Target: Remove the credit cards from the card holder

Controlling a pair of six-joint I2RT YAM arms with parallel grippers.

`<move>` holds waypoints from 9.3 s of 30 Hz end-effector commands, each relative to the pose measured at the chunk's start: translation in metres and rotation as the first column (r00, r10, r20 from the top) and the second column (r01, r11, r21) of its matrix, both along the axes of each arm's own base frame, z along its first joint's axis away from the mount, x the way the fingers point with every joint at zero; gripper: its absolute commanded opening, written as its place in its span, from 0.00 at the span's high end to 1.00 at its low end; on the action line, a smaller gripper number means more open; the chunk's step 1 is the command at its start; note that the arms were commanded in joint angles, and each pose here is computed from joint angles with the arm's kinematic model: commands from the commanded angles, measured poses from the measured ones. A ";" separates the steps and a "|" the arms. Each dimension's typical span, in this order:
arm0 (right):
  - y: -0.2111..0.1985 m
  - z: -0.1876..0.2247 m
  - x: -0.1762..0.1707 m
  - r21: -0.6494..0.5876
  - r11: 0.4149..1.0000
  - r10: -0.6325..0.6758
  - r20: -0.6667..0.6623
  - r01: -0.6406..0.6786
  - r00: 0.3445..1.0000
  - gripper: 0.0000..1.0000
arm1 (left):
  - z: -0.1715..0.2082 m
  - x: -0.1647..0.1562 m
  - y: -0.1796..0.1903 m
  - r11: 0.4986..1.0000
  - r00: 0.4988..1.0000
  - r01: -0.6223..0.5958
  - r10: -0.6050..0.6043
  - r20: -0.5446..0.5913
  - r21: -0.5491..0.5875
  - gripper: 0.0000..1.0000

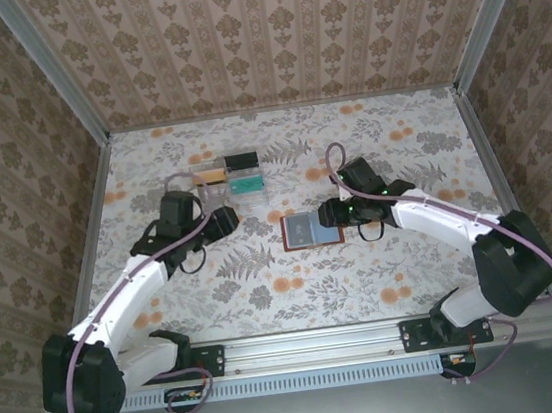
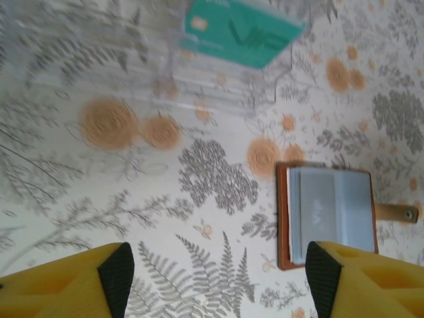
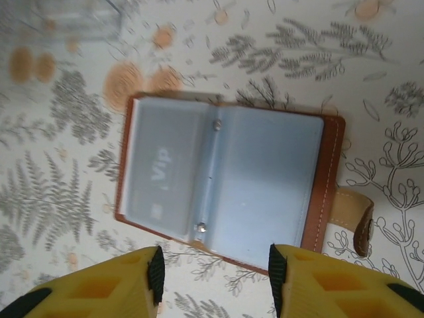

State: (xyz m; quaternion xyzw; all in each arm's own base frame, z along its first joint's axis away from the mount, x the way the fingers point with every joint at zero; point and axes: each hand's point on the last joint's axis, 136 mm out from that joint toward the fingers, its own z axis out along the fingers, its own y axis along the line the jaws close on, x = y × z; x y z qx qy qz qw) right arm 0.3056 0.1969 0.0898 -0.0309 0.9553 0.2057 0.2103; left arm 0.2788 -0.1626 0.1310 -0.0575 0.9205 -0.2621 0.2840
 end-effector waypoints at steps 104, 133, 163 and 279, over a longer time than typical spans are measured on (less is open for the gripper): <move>0.040 -0.042 0.025 0.300 0.945 -0.068 -0.204 0.128 0.977 0.75 | -0.110 0.002 -0.149 0.939 0.891 0.340 -0.341 -0.300 -0.057 1.00; 0.015 -0.058 0.021 0.301 0.934 -0.117 -0.251 0.192 0.961 1.00 | -0.125 -0.001 -0.127 0.968 0.892 0.252 -0.234 -0.388 -0.004 1.00; -0.004 -0.026 0.012 0.368 0.917 -0.098 -0.173 0.157 0.980 1.00 | -0.058 0.015 -0.164 0.937 0.917 0.283 -0.327 -0.230 -0.203 0.49; -0.016 0.148 -0.004 0.532 0.844 -0.102 0.277 -0.064 0.956 0.00 | 0.104 0.062 -0.036 0.442 0.530 0.389 -0.825 0.195 0.809 1.00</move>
